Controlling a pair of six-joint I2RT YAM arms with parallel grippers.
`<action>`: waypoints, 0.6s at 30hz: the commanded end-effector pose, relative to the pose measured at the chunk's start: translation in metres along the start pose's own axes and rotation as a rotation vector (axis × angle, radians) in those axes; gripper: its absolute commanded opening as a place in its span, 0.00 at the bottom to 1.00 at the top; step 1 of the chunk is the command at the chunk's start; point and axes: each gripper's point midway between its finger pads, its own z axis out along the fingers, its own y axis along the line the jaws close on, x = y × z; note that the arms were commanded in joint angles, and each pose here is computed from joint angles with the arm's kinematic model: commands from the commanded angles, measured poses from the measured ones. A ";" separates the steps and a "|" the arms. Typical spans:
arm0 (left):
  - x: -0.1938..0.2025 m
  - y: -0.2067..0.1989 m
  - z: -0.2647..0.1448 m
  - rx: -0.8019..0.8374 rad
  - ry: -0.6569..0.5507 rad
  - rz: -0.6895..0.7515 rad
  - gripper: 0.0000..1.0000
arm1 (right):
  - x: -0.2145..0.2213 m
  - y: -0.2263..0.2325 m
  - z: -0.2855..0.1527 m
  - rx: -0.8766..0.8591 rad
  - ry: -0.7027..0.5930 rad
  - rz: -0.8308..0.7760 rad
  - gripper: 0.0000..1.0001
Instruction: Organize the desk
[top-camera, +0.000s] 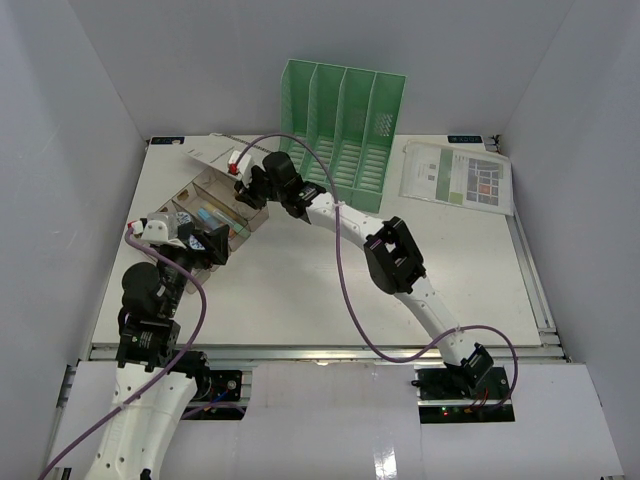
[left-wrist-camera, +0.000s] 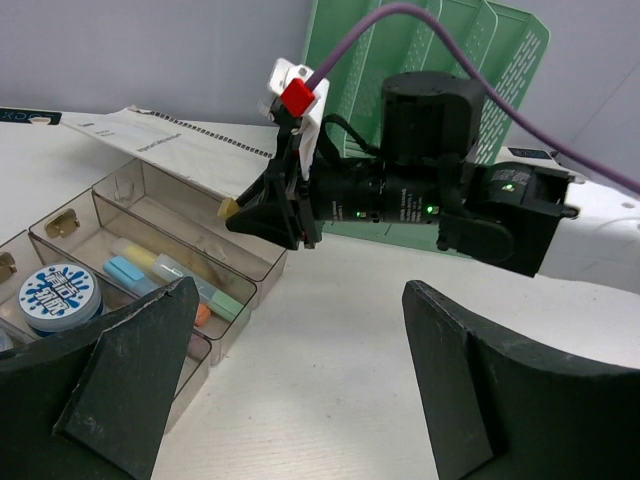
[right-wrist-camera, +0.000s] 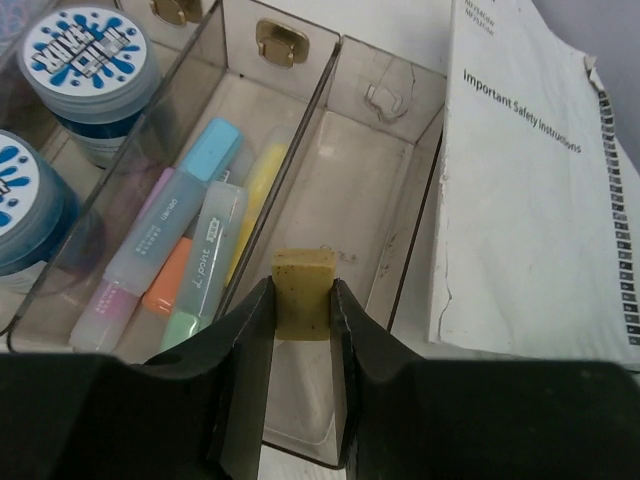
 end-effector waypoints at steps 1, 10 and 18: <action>-0.001 0.002 -0.002 -0.010 -0.006 0.012 0.94 | -0.038 -0.016 0.007 0.089 -0.137 0.001 0.21; 0.006 0.003 0.002 -0.009 0.021 0.007 0.94 | -0.045 -0.022 -0.001 0.116 -0.128 -0.030 0.68; 0.026 0.015 0.015 -0.075 0.095 -0.038 0.93 | -0.084 -0.004 -0.059 -0.120 -0.080 -0.166 0.86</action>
